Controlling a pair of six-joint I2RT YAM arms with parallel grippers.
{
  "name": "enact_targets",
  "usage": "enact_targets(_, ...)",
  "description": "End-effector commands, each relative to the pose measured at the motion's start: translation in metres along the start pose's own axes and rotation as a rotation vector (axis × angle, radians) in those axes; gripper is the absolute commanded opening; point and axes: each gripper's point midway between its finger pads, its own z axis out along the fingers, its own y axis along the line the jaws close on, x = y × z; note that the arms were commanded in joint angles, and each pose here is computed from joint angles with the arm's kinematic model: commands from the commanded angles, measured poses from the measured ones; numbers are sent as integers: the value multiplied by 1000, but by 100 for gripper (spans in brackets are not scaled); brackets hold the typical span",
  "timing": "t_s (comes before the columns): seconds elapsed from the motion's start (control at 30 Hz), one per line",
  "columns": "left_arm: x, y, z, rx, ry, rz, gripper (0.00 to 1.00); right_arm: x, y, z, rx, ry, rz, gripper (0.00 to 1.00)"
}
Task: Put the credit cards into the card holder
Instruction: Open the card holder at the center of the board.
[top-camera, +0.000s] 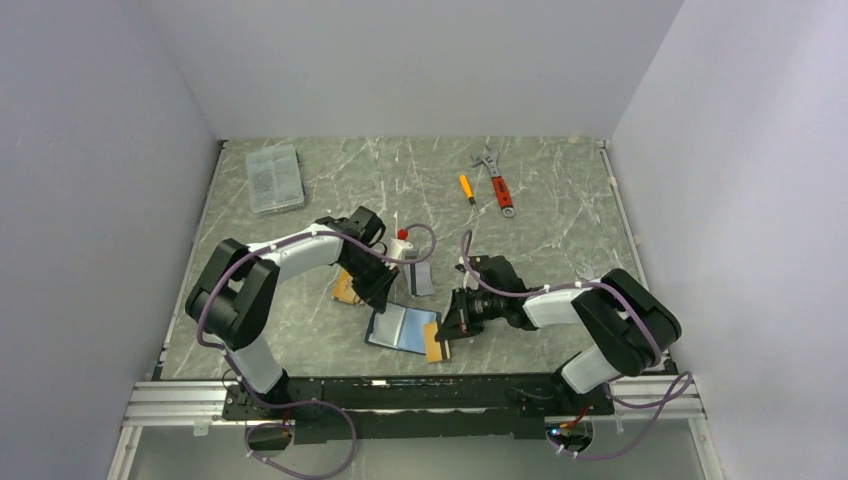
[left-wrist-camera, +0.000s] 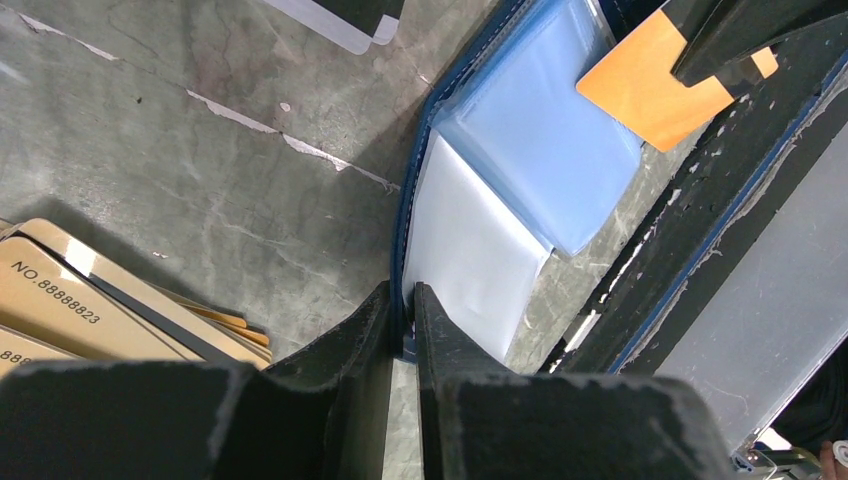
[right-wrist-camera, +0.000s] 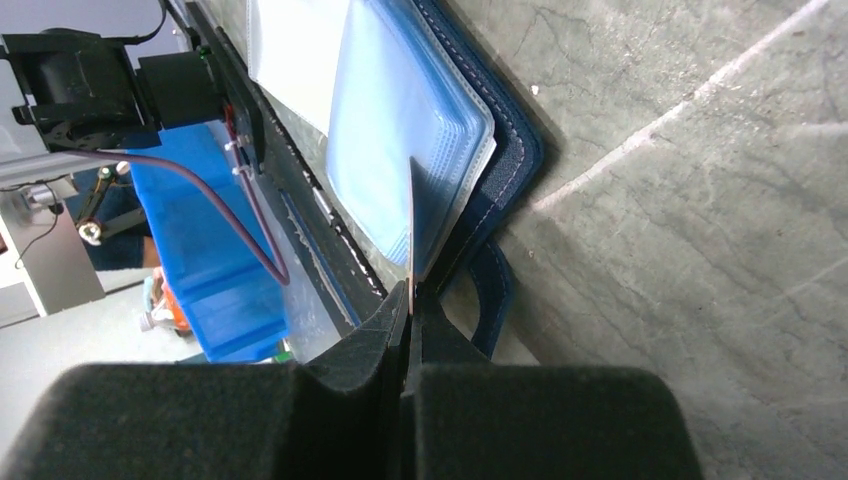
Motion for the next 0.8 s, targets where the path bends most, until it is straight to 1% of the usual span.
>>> enact_targets(0.0, -7, -1, -3, -4, -7, 40, 17, 2, -2, -3, 12, -17, -34, 0)
enact_targets(0.3, -6, 2, -4, -18, 3, 45, 17, 10, -3, -12, 16, -39, -24, 0)
enact_targets(0.77, -7, 0, -5, -14, -3, 49, 17, 5, -3, -5, 2, -22, -9, 0)
